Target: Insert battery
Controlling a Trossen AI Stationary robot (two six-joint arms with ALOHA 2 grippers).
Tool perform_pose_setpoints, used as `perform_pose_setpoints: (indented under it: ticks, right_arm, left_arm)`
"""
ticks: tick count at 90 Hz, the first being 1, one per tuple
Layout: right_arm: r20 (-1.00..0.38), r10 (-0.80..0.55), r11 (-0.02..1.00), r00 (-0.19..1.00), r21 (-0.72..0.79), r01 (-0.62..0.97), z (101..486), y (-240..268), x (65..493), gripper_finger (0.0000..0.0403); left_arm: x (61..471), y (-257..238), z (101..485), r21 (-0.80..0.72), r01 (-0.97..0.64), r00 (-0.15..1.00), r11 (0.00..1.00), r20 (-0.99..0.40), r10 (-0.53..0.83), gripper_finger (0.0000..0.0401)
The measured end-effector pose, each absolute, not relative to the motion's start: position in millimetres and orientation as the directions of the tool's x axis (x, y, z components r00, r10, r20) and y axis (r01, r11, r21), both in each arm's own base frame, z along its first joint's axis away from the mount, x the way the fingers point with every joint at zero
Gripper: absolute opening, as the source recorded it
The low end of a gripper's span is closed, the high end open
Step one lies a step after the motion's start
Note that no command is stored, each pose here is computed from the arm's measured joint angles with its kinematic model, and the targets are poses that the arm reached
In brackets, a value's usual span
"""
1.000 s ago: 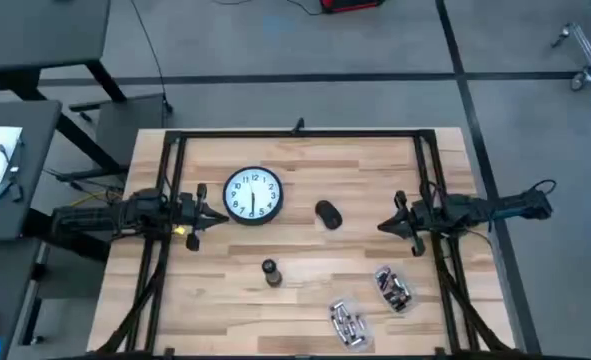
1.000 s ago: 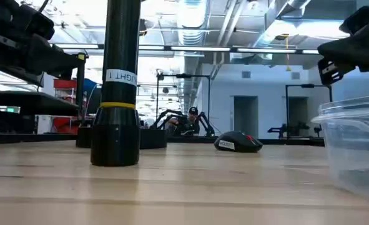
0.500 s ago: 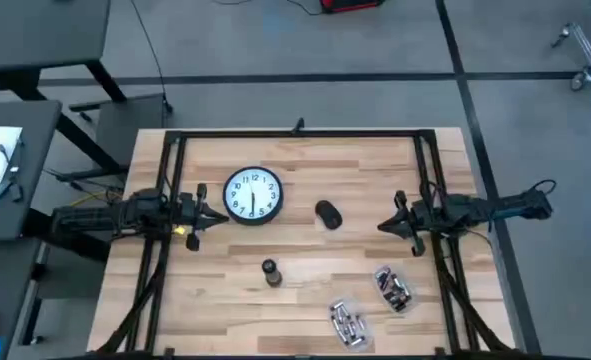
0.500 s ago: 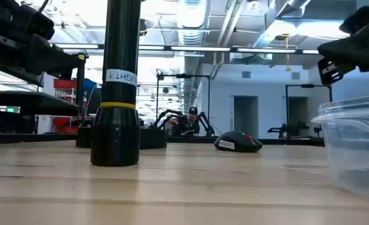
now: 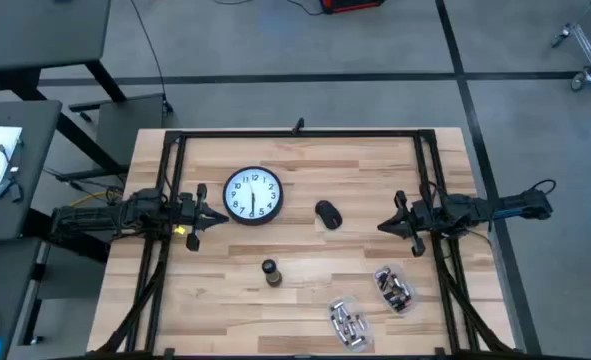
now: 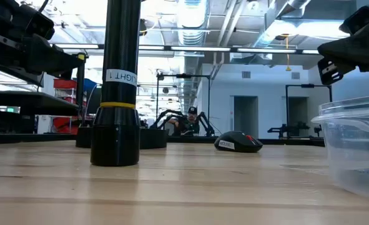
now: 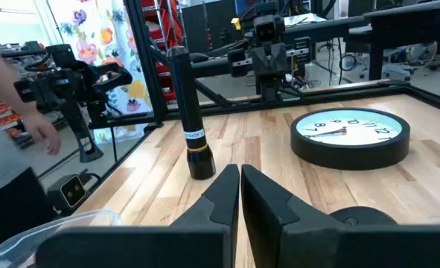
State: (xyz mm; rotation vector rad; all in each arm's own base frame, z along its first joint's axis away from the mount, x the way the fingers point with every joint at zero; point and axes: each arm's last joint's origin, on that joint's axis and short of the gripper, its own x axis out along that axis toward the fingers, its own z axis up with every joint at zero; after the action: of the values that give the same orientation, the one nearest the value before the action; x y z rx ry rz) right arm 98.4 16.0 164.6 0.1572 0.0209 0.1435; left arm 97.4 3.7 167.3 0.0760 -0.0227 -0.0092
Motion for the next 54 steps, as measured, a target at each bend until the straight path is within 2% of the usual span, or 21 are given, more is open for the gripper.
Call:
perform_pose_setpoints:
  ticks: [23, 33, 54]
  right_arm:
    - [-0.010, 0.144, 0.977, 0.990, 0.157, -0.141, 164.5, 16.0, 98.4, 0.0007]
    - [-0.010, 0.144, 0.977, 0.990, 0.158, -0.141, 164.5, 16.0, 98.4, 0.0007]
    - [-0.010, 0.144, 0.977, 0.990, 0.158, -0.141, 164.5, 16.0, 98.4, 0.0007]
  left_arm:
    - [97.4, 3.7, 167.4, 0.076, 0.007, 1.000, 0.997, 0.023, -0.009, 0.0000]
    - [97.4, 6.0, 166.4, 0.092, -0.069, 0.998, 0.993, 0.013, 0.068, 0.0000]
    - [97.4, 6.2, 166.3, 0.088, -0.077, 0.997, 0.993, 0.012, 0.076, 0.0000]
